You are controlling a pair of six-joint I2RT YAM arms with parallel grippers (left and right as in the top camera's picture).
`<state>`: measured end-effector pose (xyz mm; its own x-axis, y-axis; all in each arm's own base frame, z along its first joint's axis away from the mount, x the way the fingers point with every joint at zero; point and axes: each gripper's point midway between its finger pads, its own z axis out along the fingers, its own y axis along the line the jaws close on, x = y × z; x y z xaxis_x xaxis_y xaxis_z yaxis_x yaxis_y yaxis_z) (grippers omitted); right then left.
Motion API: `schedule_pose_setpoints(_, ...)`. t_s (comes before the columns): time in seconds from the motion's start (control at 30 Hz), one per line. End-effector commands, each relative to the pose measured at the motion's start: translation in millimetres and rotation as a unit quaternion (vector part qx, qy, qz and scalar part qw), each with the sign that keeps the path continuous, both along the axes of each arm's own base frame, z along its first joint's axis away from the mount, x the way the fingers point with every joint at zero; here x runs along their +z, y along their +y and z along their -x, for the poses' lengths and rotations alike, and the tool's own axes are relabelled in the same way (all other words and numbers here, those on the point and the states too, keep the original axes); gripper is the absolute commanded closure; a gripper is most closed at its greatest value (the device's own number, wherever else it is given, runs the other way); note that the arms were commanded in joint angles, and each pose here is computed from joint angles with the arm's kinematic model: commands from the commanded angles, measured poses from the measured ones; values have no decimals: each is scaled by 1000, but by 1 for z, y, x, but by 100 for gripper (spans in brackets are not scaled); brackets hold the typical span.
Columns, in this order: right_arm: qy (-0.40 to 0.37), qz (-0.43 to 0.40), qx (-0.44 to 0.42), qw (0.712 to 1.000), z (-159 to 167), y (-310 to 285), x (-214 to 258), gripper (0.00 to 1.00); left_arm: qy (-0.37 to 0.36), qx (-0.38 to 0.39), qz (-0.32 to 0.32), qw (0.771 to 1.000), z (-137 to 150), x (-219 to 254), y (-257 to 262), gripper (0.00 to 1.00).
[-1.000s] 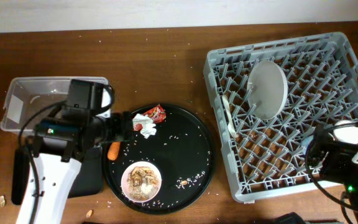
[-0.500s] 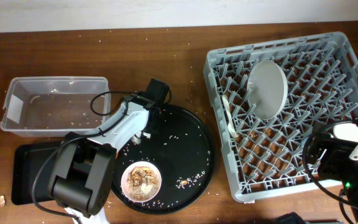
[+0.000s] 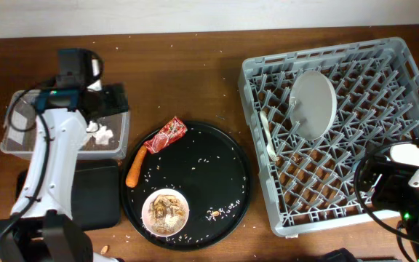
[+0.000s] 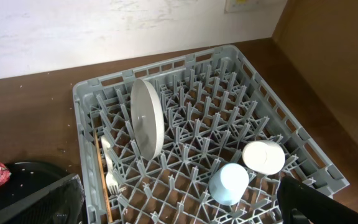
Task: Sort waste into correct bins and load items into the dishwasher rack
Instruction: 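Grasp the red wrapper with the left gripper and drop it in the clear bin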
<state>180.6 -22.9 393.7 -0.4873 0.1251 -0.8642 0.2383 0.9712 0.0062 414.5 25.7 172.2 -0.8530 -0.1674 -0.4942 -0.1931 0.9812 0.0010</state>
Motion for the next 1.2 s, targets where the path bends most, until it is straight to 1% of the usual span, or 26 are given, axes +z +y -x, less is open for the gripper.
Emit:
schedule_pose_setpoints(0.0, -2, 2, -11, 1000, 0, -4, 1, 1, 35, -147, -16, 988, 10, -12, -68, 10)
schedule_pose_setpoints(0.03, -2, 2, -11, 1000, 0, -4, 1, 1, 79, -211, -32, 974, 21, -47, -104, 21)
schedule_pose_setpoints(0.07, -2, 2, -11, 1000, 0, -4, 1, 1, 123, -244, -53, 960, 29, -83, -124, 32)
schedule_pose_setpoints(0.1, -2, 2, -11, 1000, 0, -4, 1, 1, 150, -257, -58, 953, 32, -108, -133, 37)
schedule_pose_setpoints(0.17, -2, 2, -11, 1000, 0, -4, 1, 1, 194, -280, -66, 938, 36, -149, -140, 37)
schedule_pose_setpoints(0.27, -2, 2, -11, 1000, 0, -4, 1, 1, 207, -280, -68, 935, 32, -178, -142, 50)
schedule_pose_setpoints(0.3, -2, 2, -11, 1000, 0, -4, 1, 1, 204, -281, -66, 935, 31, -177, -144, 62)
schedule_pose_setpoints(0.33, -2, 2, -11, 1000, 0, -4, 1, 1, 205, -285, -56, 935, 33, -178, -147, 77)
schedule_pose_setpoints(0.37, -2, 2, -11, 1000, 0, -4, 1, 1, 205, -288, -45, 934, 34, -178, -151, 97)
schedule_pose_setpoints(0.4, -2, 2, -11, 1000, 0, -4, 1, 1, 207, -293, -33, 933, 36, -178, -156, 100)
schedule_pose_setpoints(0.47, -2, 2, -11, 1000, 0, -4, 1, 1, 198, -287, -31, 937, 39, -156, -157, 100)
schedule_pose_setpoints(0.57, -2, 2, -11, 1000, 0, -3, 1, 1, 129, -279, -28, 951, 41, -81, -153, 100)
schedule_pose_setpoints(0.63, -2, 2, -11, 1000, 0, -4, 1, 1, 67, -244, -19, 967, 37, -33, -136, 100)
schedule_pose_setpoints(0.67, -2, 2, -11, 1000, 0, -4, 1, 1, 32, -192, -33, 980, 29, -9, -104, 100)
schedule_pose_setpoints(0.7, -2, 2, -11, 1000, 0, -4, 1, 1, 10, -130, -57, 990, 14, -1, -61, 100)
schedule_pose_setpoints(0.77, -2, 2, -11, 1000, 0, -4, 1, 2, -16, -50, -52, 997, -9, -5, -3, 100)
schedule_pose_setpoints(0.8, -2, 2, -11, 1000, 0, -4, 1, 1, -20, -30, -52, 998, -11, -4, 13, 100)
schedule_pose_setpoints(0.83, -2, 2, -11, 1000, 0, -4, 1, 1, -22, -30, -34, 999, -10, -3, 14, 0)
schedule_pose_setpoints(0.87, -2, 2, -11, 1000, 0, -4, 1, 1, -6, -51, -4, 999, -1, -4, 0, 0)
schedule_pose_setpoints(0.9, -2, 2, -11, 1000, 0, -4, 1, 1, 4, -62, 0, 998, 6, -3, -9, 0)
schedule_pose_setpoints(0.93, -2, 2, -11, 1000, 0, -4, 1, 1, 14, -96, 0, 995, 20, 6, -35, 2)
schedule_pose_setpoints(0.97, -2, 2, -11, 1000, 0, -4, 1, 1, 23, -125, 2, 992, 33, 10, -58, 8)
schedule_pose_setpoints(1.0, -2, 2, -11, 1000, 0, -4, 1, 1, 58, -162, 1, 985, 54, 5, -83, 19)
schedule_pose_setpoints(1.03, -2, 2, -11, 1000, 0, -4, 1, 1, 100, -185, -14, 978, 74, -9, -97, 21)
schedule_pose_setpoints(1.1, -2, 2, -11, 1000, 0, -4, 1, 1, 175, -119, -66, 975, 115, -62, -90, 22)
schedule_pose_setpoints(1.17, -2, 2, -11, 1000, 0, -4, 1, 1, 183, -113, -66, 974, 123, -97, -84, 23)
